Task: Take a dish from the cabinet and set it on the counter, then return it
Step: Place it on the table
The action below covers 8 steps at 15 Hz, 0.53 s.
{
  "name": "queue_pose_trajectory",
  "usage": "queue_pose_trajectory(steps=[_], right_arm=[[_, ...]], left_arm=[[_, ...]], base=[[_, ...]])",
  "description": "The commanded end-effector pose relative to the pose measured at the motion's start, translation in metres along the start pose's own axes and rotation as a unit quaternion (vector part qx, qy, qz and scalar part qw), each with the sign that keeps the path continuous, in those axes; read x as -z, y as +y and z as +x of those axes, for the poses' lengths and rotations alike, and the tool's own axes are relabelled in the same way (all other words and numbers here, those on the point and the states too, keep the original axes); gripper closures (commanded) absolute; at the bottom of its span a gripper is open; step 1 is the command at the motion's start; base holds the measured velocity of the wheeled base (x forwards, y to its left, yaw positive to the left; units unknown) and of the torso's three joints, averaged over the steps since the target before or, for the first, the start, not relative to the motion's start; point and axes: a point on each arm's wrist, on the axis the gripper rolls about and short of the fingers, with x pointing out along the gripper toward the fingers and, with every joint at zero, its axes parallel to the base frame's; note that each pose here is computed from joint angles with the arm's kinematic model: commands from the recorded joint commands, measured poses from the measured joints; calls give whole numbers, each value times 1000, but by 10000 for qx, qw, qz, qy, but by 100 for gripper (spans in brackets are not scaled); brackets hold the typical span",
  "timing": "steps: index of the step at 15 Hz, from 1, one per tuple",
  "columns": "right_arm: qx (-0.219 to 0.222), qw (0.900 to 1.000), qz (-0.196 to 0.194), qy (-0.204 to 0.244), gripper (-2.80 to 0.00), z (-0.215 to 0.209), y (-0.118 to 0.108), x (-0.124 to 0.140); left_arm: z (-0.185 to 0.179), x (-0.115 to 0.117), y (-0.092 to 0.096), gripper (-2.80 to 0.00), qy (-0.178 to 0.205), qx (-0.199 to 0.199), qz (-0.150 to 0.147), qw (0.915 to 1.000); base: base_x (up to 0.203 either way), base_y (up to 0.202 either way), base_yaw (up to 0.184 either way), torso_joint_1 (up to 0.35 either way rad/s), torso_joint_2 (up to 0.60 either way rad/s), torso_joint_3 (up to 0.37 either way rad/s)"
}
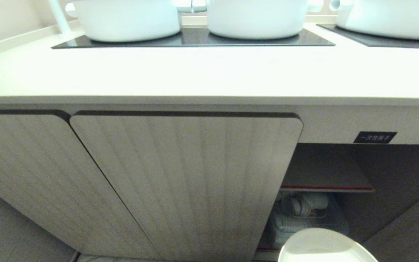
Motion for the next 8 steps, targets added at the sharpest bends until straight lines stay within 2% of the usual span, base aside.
queue_pose_trajectory(steps=[1, 8], right_arm=[[-11, 10000, 2, 1, 0, 0, 0, 0], [-114, 9999, -1, -13, 0, 0, 1, -1]], left_arm=[[0, 0, 0, 0, 0, 0, -3, 10000], [0, 0, 0, 0, 0, 0, -3, 10000]], base=[[0, 0, 0, 181, -474, -282], [0, 0, 0, 204, -480, -279]])
